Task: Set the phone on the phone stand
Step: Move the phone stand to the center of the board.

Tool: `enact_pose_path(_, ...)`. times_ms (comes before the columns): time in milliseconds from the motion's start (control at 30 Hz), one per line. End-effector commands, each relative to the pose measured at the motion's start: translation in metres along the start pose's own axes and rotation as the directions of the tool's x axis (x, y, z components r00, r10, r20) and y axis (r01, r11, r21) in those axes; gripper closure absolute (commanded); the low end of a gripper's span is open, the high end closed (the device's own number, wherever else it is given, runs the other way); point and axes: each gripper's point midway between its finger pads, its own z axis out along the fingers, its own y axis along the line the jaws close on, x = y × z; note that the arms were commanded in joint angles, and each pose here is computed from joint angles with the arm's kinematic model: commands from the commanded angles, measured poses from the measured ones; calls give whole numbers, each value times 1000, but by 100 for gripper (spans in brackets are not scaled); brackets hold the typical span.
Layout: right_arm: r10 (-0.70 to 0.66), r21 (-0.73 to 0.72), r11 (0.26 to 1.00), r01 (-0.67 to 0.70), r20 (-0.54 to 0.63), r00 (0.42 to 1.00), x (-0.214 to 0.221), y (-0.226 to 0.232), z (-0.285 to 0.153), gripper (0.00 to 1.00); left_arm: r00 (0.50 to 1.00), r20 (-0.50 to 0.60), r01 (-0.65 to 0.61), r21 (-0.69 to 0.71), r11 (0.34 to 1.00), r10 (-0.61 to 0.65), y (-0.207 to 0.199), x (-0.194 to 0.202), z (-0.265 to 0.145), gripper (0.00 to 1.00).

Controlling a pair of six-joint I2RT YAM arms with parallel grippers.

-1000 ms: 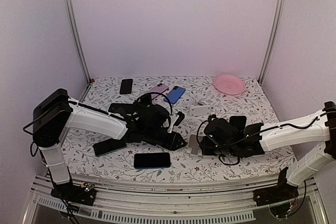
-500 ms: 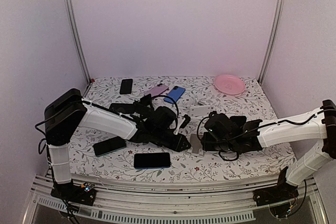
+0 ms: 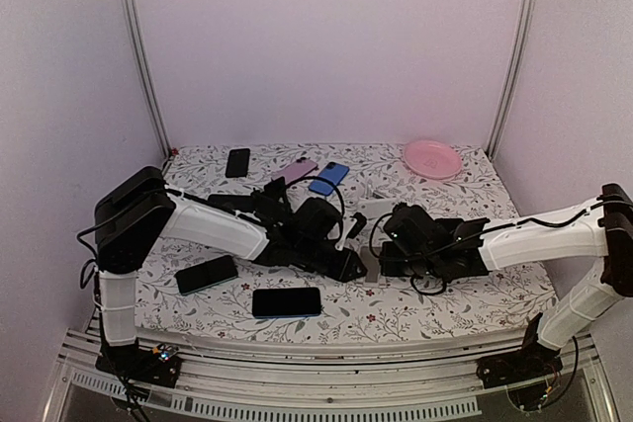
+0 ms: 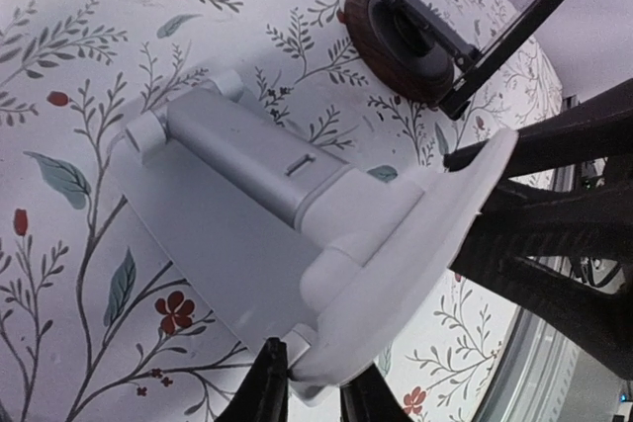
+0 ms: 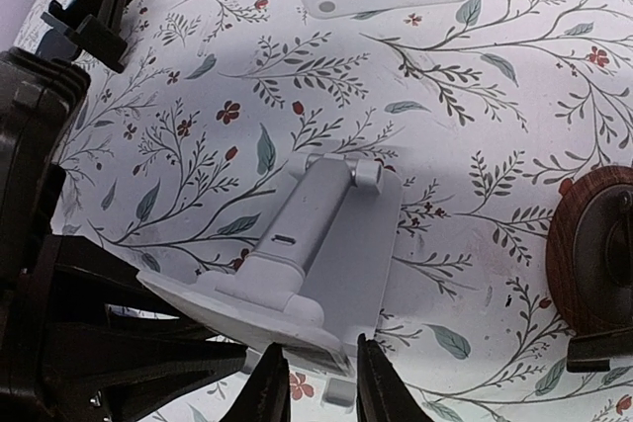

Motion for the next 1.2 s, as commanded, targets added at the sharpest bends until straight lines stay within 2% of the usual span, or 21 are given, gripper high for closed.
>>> enact_pose_path(0,-4,30,1000,3,34,999,-16,-4,3,75,999,-8,-32,8,999,32,-6,-1,7,80)
enact_pose_path(600,-21,19,1000,20,50,999,-29,2,-8,76,999,3,-40,15,999,40,-11,-6,1,80)
enact_pose_path(967,-30,-74,997,37,96,995,-40,22,-38,73,996,80,-37,-19,999,39,-14,-5,-57,76)
enact_pose_path(1167,-34,-131,990,52,138,990,-49,37,-56,67,994,105,-8,-114,993,20,9,11,-89,72)
